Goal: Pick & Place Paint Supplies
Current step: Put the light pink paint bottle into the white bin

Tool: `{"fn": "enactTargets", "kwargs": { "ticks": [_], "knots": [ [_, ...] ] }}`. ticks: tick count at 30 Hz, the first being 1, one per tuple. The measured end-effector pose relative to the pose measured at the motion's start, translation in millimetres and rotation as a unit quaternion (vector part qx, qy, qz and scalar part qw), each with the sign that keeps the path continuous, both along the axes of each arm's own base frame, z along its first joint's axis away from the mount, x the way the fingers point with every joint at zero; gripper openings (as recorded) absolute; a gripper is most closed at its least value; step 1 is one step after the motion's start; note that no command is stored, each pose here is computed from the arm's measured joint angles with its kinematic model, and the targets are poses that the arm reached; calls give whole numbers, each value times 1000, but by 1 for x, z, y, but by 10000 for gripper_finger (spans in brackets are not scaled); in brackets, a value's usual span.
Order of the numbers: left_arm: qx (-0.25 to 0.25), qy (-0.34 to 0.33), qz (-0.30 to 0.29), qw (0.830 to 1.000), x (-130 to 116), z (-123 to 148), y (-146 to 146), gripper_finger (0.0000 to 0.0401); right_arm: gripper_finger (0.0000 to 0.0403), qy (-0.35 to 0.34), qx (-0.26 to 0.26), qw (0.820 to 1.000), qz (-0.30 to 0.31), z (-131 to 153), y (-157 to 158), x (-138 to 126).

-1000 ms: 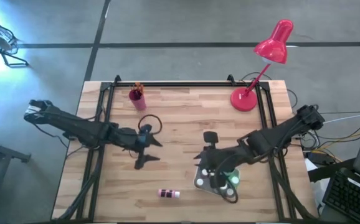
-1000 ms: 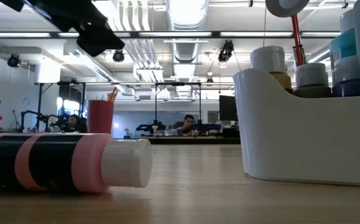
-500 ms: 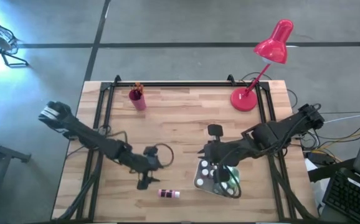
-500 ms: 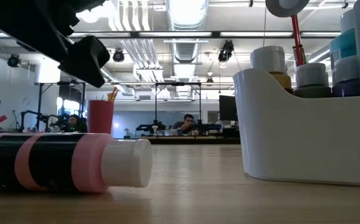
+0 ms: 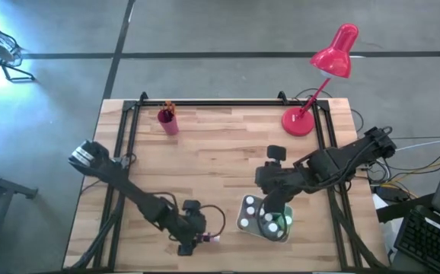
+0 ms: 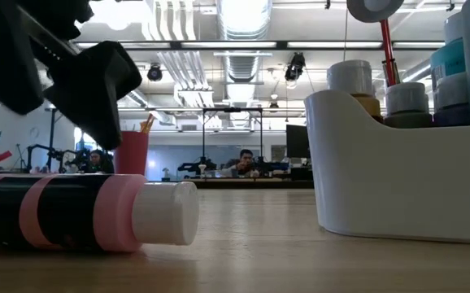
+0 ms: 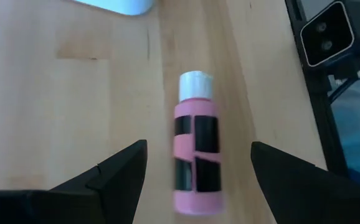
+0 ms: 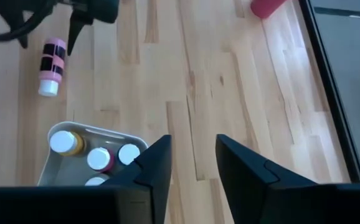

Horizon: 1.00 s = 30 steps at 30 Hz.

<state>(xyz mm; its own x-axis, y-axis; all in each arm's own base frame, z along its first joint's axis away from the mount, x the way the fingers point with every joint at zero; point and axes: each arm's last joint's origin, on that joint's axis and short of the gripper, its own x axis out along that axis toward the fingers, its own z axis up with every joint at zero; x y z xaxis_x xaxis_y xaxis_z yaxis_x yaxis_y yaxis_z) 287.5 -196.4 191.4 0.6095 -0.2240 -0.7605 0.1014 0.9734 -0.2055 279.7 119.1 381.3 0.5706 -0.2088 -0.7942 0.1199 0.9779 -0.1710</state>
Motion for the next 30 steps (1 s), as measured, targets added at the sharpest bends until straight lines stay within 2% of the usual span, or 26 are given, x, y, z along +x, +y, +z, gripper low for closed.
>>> {"fn": "enactTargets", "kwargs": {
  "ticks": [12,19,23,30],
  "knots": [
    [19,92,45,995,9,-34,-14,290,146,1,-1,1000,3,0,0,0],
    [25,100,42,994,10,-39,-15,281,130,2,-5,1000,8,0,0,0],
    [30,98,36,994,10,-39,-15,241,112,3,-8,1000,13,0,0,0],
    [25,87,36,995,11,-38,-16,127,77,4,-11,1000,17,0,0,0]
  ]
}}
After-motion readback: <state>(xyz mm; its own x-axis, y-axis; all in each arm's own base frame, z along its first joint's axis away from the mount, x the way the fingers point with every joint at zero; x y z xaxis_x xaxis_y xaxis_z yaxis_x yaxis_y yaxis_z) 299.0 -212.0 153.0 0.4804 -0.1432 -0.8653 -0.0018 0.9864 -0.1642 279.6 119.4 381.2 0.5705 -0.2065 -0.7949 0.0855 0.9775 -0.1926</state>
